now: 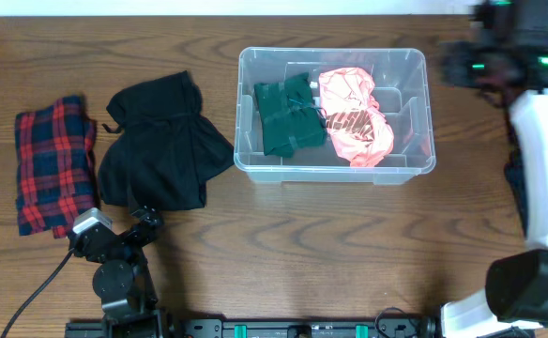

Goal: Pack container
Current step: 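Move the right gripper to the black folded cloth and grasp it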

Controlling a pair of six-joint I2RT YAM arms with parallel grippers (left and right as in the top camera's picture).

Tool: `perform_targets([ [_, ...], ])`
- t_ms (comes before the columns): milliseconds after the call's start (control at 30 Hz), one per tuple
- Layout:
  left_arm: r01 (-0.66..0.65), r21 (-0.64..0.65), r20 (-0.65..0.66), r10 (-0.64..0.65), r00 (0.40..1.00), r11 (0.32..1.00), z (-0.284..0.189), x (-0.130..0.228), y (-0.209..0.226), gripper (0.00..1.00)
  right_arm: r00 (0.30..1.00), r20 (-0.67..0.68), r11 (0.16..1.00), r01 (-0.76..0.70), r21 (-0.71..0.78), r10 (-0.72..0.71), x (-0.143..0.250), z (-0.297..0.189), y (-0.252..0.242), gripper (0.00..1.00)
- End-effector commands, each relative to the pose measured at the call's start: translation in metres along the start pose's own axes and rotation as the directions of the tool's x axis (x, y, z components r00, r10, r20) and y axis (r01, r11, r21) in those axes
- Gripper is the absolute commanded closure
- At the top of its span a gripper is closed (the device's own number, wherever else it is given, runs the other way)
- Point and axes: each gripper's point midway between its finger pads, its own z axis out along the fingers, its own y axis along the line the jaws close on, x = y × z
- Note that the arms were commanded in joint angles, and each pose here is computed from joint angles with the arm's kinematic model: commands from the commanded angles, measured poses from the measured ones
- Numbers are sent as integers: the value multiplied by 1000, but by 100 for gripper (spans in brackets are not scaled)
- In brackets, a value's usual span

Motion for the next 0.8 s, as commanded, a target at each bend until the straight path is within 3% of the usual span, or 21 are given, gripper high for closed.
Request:
perform_targets([
  [0,-12,-42,-43,11,999,999,1,16,10,2,994,-22,990,-101,101,104,5,2,-60,34],
  [233,-12,-42,-44,11,999,999,1,16,10,2,957,-45,937,-269,224,286,25,11,-158,18],
  [433,-13,-42,-44,11,999,999,1,16,10,2,947,-102,922,-266,281,304,49,38,-220,2],
  [567,-12,-42,-43,11,999,999,1,16,10,2,930,-110,905,-308,294,352,62,56,-253,1],
  [767,-12,-42,-44,11,999,999,1,16,10,2,950,-69,933,-284,219,306,60,75,-281,1],
])
